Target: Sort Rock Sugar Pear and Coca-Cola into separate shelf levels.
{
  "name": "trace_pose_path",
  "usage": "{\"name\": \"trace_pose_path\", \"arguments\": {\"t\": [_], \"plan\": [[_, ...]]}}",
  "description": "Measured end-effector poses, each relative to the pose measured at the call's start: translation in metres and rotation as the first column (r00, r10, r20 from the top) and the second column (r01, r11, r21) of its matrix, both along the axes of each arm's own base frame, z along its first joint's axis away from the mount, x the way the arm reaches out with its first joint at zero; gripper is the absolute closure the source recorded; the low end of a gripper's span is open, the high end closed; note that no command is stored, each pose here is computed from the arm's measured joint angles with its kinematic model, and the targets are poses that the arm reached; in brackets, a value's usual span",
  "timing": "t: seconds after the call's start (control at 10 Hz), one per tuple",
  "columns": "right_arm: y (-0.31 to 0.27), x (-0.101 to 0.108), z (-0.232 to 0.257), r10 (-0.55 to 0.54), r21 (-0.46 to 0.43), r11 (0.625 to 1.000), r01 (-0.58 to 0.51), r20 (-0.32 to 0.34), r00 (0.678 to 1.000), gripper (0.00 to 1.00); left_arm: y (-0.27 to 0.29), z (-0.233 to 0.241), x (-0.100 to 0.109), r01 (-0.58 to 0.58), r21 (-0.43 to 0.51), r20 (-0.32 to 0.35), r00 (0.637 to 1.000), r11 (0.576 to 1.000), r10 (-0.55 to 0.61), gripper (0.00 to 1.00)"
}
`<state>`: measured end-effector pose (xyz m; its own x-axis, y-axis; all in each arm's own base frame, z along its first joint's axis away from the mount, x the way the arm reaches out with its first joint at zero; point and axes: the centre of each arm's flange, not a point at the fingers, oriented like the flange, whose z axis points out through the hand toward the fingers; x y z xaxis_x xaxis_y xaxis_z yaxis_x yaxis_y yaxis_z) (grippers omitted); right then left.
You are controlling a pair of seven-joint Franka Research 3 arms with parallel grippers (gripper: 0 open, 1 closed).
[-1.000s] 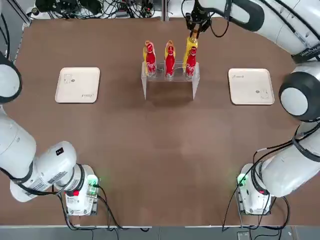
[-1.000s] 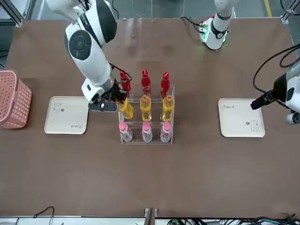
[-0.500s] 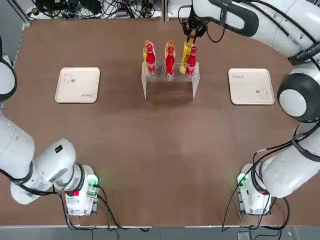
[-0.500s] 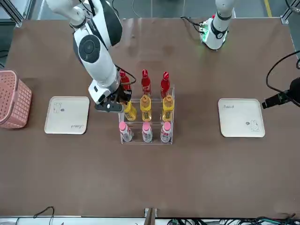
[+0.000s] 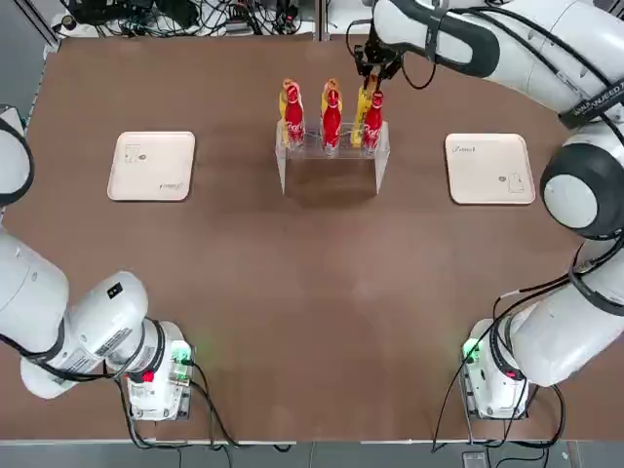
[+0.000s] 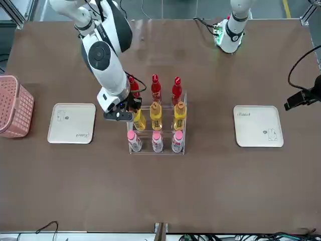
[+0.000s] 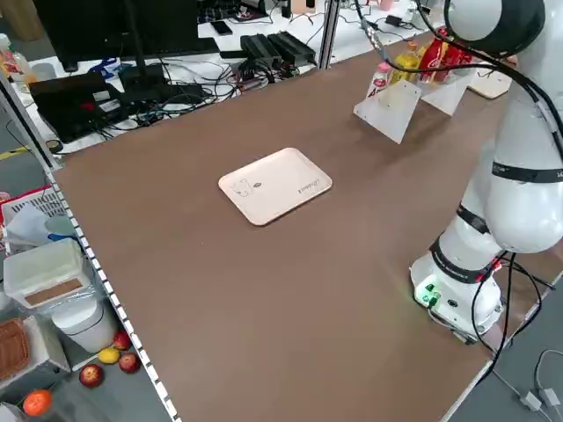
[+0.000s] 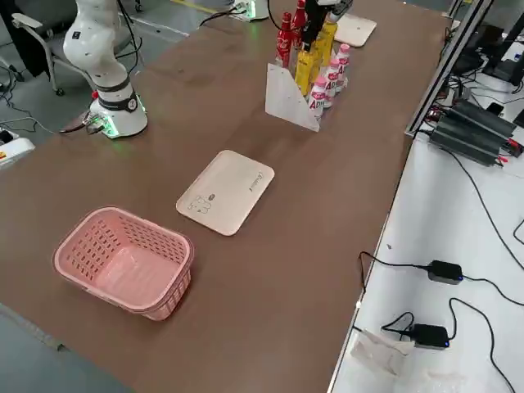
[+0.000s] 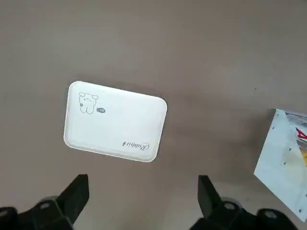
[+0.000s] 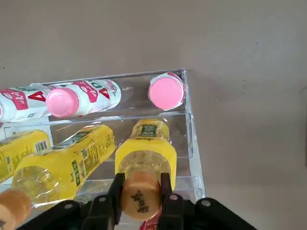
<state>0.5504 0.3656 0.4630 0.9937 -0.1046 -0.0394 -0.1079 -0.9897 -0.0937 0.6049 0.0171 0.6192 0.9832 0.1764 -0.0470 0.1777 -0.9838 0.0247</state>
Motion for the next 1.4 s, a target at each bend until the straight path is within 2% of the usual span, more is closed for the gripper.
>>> {"name": "trace_pose_path", "arguments": {"t": [0.2, 0.4, 0.6, 0.9, 1.1, 1.2, 1.4], "plan": [[0.003, -0.003, 0.0, -0.014, -0.001, 1.0, 0.014, -0.003, 1.0, 0.52, -0.003, -0.005, 0.002, 0.003, 0.012, -0.008, 1.0, 1.0, -0.003, 0.0], [0.004, -0.003, 0.0, -0.026, -0.001, 1.0, 0.026, -0.004, 1.0, 0.25, 0.005, -0.01, 0.005, 0.026, 0.04, -0.017, 1.0, 0.999, -0.025, 0.0], [0.002, -0.001, 0.002, -0.037, 0.0, 0.999, 0.037, -0.001, 0.999, 0.0, 0.017, 0.008, -0.004, 0.055, 0.047, 0.008, 0.998, 0.997, -0.056, 0.0], [-0.018, 0.015, 0.023, -0.08, 0.021, 0.997, 0.079, 0.034, 0.996, 0.0, -0.019, 0.035, -0.019, 0.112, 0.07, 0.041, 0.993, 0.991, -0.115, 0.0], [-0.077, 0.046, 0.05, -0.143, 0.043, 0.989, 0.14, 0.077, 0.987, 0.0, -0.047, 0.052, -0.036, 0.141, 0.047, 0.046, 0.989, 0.989, -0.143, 0.0], [-0.116, 0.061, 0.058, -0.114, 0.042, 0.993, 0.11, 0.1, 0.988, 0.0, -0.054, 0.059, -0.044, 0.149, 0.028, 0.054, 0.987, 0.988, -0.151, 0.0], [-0.199, 0.087, 0.065, 0.018, 0.02, 1.0, -0.021, 0.145, 0.989, 0.0, -0.064, 0.056, -0.049, 0.139, 0.026, 0.065, 0.988, 0.99, -0.14, 0.0]]}}
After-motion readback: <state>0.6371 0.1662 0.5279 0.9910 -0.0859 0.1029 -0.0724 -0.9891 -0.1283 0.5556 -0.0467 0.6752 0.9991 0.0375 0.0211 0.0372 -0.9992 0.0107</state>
